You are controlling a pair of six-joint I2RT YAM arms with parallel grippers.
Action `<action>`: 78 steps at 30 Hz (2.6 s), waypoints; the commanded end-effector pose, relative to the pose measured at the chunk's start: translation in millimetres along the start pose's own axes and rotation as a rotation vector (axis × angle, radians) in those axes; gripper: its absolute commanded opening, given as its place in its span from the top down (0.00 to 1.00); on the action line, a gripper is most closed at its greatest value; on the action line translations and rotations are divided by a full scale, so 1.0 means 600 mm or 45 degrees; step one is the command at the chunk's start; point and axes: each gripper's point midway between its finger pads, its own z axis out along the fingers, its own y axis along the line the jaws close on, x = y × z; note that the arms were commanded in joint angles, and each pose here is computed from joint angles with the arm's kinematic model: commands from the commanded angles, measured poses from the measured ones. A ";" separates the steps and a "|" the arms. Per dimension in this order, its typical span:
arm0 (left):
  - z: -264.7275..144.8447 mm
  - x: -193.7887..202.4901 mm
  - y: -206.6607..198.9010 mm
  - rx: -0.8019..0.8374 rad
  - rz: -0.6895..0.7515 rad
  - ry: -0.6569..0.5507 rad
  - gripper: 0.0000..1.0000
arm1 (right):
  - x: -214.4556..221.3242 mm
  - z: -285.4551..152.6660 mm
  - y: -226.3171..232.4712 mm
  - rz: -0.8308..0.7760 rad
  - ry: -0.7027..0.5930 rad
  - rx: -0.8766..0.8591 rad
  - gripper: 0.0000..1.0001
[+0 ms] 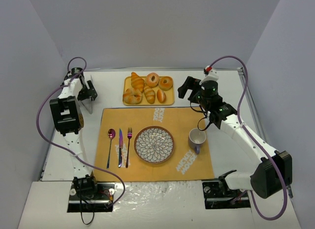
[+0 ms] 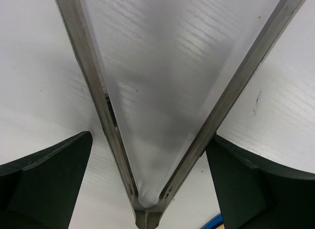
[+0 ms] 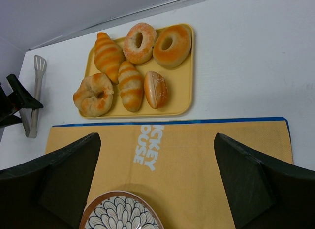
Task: Place the bread
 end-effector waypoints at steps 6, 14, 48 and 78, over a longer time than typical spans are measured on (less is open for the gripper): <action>0.000 -0.022 -0.009 0.048 0.003 -0.008 0.03 | -0.040 -0.004 0.013 0.009 -0.092 -0.044 0.04; 0.007 -0.009 -0.004 0.027 -0.015 0.026 0.07 | -0.036 -0.003 0.007 0.010 -0.084 -0.036 0.04; -0.170 -0.052 -0.049 0.117 0.023 -0.194 0.58 | -0.030 -0.019 -0.002 0.039 -0.085 -0.031 0.04; -0.426 0.042 -0.106 0.253 0.252 -0.417 0.58 | -0.022 -0.011 0.002 0.045 -0.077 -0.056 0.04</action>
